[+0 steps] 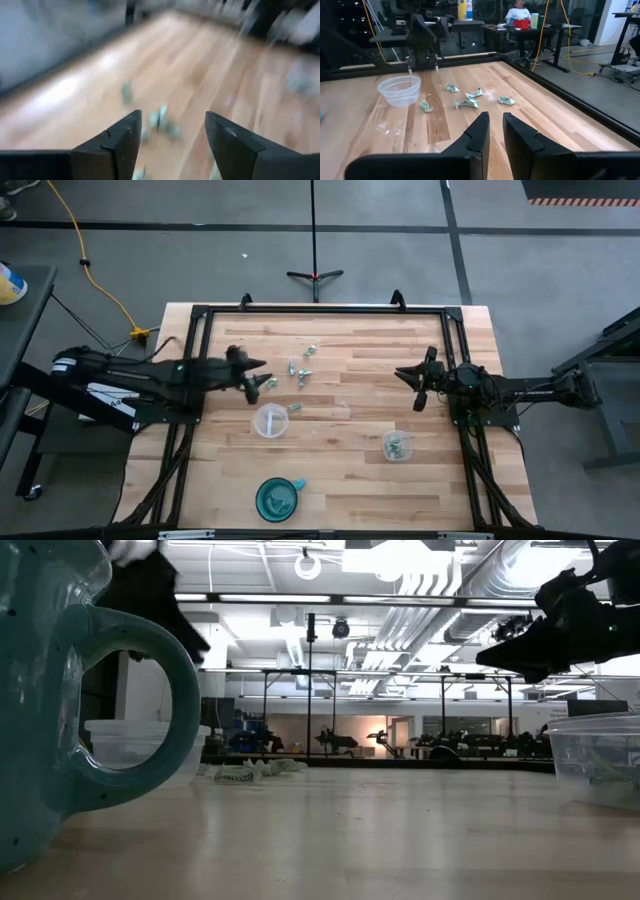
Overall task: Sort candy
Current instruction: Put the green candy into the circle transparent bin
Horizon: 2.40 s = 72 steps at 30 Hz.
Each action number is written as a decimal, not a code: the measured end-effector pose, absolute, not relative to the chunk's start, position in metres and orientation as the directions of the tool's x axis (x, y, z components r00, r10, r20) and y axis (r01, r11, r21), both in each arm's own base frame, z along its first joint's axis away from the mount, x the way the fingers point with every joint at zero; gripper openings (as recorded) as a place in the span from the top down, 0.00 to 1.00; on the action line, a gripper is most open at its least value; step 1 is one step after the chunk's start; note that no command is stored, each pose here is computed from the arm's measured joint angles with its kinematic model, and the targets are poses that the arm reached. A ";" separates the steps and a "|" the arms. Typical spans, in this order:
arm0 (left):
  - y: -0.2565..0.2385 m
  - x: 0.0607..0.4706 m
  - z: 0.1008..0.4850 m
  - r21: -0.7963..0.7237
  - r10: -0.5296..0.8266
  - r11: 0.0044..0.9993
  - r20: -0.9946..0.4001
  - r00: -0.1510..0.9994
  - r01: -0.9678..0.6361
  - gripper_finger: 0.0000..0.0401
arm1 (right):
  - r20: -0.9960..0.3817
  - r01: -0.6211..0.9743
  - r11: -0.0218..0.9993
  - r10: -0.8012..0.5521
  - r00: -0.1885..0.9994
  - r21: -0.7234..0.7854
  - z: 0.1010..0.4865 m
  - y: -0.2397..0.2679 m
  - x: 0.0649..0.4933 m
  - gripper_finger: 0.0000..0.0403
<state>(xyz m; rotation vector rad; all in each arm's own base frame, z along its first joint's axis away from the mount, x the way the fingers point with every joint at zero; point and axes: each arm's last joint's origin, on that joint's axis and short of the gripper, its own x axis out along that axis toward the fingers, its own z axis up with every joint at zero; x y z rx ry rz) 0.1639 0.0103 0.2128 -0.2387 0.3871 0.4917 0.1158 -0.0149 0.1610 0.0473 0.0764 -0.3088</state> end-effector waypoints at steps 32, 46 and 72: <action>0.082 0.241 0.139 -0.138 0.052 0.771 -0.960 0.276 -0.622 0.40 | -0.143 0.299 0.954 -0.298 0.944 -0.016 0.155 -0.015 0.115 0.88; 0.078 0.241 0.151 -0.231 -0.081 0.842 -0.948 0.309 -0.487 0.94 | -0.143 0.299 0.954 -0.298 0.944 -0.015 0.155 -0.015 0.115 0.89; -0.021 0.267 0.230 -0.163 -0.093 0.958 -0.955 0.282 -0.236 0.71 | -0.150 0.299 0.954 -0.298 0.943 -0.015 0.155 -0.015 0.115 0.88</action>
